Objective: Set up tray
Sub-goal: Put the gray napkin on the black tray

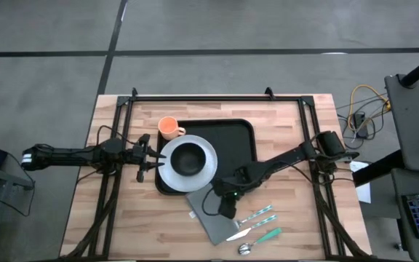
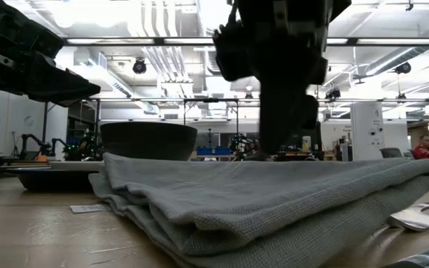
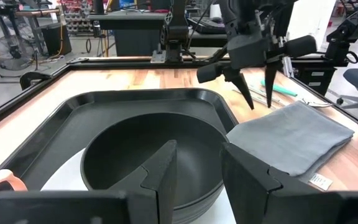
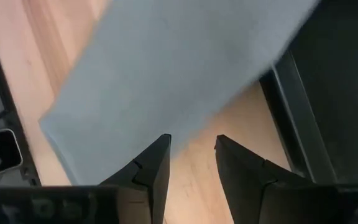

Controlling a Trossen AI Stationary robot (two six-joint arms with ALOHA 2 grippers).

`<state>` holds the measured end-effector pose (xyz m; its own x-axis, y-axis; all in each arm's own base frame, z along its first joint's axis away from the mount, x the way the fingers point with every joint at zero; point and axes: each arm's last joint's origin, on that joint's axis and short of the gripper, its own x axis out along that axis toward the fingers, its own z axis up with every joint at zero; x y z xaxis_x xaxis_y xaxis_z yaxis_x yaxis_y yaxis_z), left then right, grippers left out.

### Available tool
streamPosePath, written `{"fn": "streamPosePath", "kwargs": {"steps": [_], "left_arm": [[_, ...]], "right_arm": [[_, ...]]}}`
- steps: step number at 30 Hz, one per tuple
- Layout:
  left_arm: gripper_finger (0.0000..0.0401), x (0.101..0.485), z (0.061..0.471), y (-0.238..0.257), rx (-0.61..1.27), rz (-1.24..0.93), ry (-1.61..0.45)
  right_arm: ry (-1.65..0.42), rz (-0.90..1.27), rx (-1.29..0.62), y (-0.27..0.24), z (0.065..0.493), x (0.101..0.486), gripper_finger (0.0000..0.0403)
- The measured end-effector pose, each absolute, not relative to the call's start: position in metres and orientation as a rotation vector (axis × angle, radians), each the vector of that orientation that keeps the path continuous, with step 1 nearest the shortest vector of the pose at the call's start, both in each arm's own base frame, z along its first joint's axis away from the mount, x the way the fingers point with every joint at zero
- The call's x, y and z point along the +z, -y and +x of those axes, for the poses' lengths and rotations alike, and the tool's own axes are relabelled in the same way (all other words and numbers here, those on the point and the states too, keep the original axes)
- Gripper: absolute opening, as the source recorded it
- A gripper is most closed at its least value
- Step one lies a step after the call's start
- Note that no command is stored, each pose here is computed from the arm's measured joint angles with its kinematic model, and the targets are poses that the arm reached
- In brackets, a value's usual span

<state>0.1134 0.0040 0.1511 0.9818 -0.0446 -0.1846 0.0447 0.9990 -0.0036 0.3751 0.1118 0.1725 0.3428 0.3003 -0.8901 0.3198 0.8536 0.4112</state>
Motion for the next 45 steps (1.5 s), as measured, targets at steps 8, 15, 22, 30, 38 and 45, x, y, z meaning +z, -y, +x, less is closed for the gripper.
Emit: {"fn": "streamPosePath", "kwargs": {"steps": [8, 15, 22, 30, 38, 45], "left_arm": [[0.0105, 0.151, 0.113, -0.004, -0.046, 0.001, -0.186], [0.0105, 0.151, 0.113, -0.004, -0.045, 0.001, -0.185], [0.0105, 0.151, 0.113, -0.004, -0.045, 0.001, -0.185], [0.0105, 0.151, 0.113, -0.004, -0.045, 0.000, -0.185], [0.0105, 0.151, 0.113, -0.004, -0.045, 0.001, -0.185], [0.0105, 0.151, 0.113, -0.004, -0.045, 0.001, -0.185]], "right_arm": [[-1.241, 0.573, -0.013, -0.110, 0.375, 0.172, 0.0135], [-1.251, 0.581, 0.016, -0.110, 0.375, 0.173, 0.0148], [-1.277, 0.628, 0.048, -0.103, 0.376, 0.173, 0.0166], [-1.273, 0.646, 0.037, -0.098, 0.378, 0.173, 0.0217], [-1.215, 0.699, 0.031, -0.099, 0.382, 0.172, 0.0263], [-1.183, 0.694, 0.022, -0.099, 0.384, 0.167, 0.0263]]}}
